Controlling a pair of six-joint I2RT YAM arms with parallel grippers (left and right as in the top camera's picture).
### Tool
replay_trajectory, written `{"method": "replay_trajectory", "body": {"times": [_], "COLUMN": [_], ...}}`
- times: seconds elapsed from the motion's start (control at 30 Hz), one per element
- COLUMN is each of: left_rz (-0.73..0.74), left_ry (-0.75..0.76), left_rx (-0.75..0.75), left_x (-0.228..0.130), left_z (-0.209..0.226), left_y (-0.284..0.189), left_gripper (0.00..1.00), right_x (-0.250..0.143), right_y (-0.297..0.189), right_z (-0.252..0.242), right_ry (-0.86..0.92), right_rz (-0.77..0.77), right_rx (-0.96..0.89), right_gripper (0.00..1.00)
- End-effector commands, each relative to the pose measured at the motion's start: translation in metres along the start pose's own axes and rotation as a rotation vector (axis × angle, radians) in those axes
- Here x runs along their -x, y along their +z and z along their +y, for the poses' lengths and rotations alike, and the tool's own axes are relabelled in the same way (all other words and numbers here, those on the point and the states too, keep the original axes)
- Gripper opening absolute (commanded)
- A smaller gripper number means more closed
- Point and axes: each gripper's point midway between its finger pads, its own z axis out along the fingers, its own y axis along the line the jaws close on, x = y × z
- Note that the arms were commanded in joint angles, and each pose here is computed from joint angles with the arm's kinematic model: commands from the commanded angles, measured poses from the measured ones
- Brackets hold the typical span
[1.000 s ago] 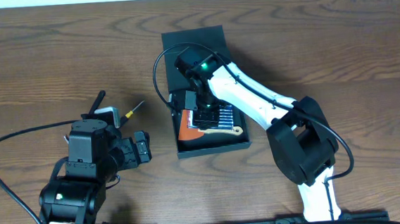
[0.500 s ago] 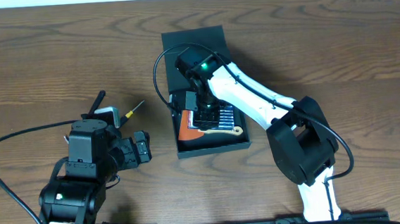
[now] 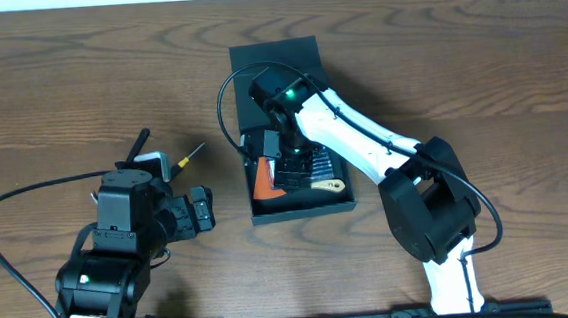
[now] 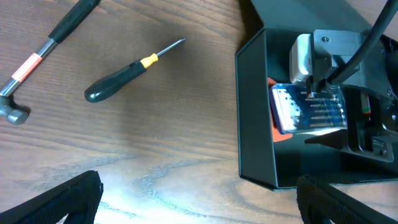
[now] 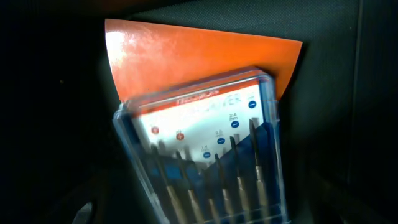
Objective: Pack container
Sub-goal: 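Release the case onto the scraper and withdraw the right gripper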
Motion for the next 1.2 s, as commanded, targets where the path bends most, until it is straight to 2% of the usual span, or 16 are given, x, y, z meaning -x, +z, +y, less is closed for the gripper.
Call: {"method": "replay_trajectory", "body": {"times": [0.0,0.2,0.4,0.57,0.67,0.73,0.8,0.87,0.97,1.17], "left_rz": [-0.019,-0.019,-0.02,-0.019,-0.019,-0.019,-0.019,-0.019,-0.019,-0.02], "left_ry": [0.017,0.017,0.018,0.017,0.017,0.017,0.017,0.017,0.017,0.018], "left_rx": [0.0,0.0,-0.001,0.0,0.0,0.0,0.0,0.0,0.0,-0.001], "left_x": [0.006,0.006,0.006,0.006,0.006,0.006,0.006,0.006,0.006,0.006], "left_z": [-0.001,-0.001,-0.001,-0.001,-0.001,-0.001,-0.001,-0.001,-0.001,-0.001], "left_y": [-0.005,-0.005,-0.005,-0.005,-0.005,-0.005,-0.005,-0.005,-0.005,-0.005], "left_gripper": [0.99,0.98,0.99,0.98,0.99,0.99,0.99,0.99,0.99,0.99], "right_x": [0.002,0.012,0.019,0.005,-0.039,-0.078,-0.124,-0.153,-0.169,-0.193], "right_y": [-0.003,-0.044,-0.122,-0.192,-0.229,-0.241,-0.244,-0.242,-0.23,-0.172], "right_z": [0.001,0.0,0.007,-0.006,-0.032,-0.038,-0.041,-0.041,-0.042,-0.051], "right_ry": [-0.001,0.021,0.033,0.246,0.6,0.825,1.039,1.113,1.077,1.133], "right_rz": [-0.011,-0.064,-0.157,-0.256,-0.289,-0.296,-0.272,-0.249,-0.275,-0.215], "right_rx": [0.004,-0.041,-0.134,-0.293,-0.41,-0.403,-0.372,-0.327,-0.22,-0.16], "right_gripper": [0.95,0.94,0.98,0.99,0.99,0.99,0.99,0.99,0.99,0.99]}}
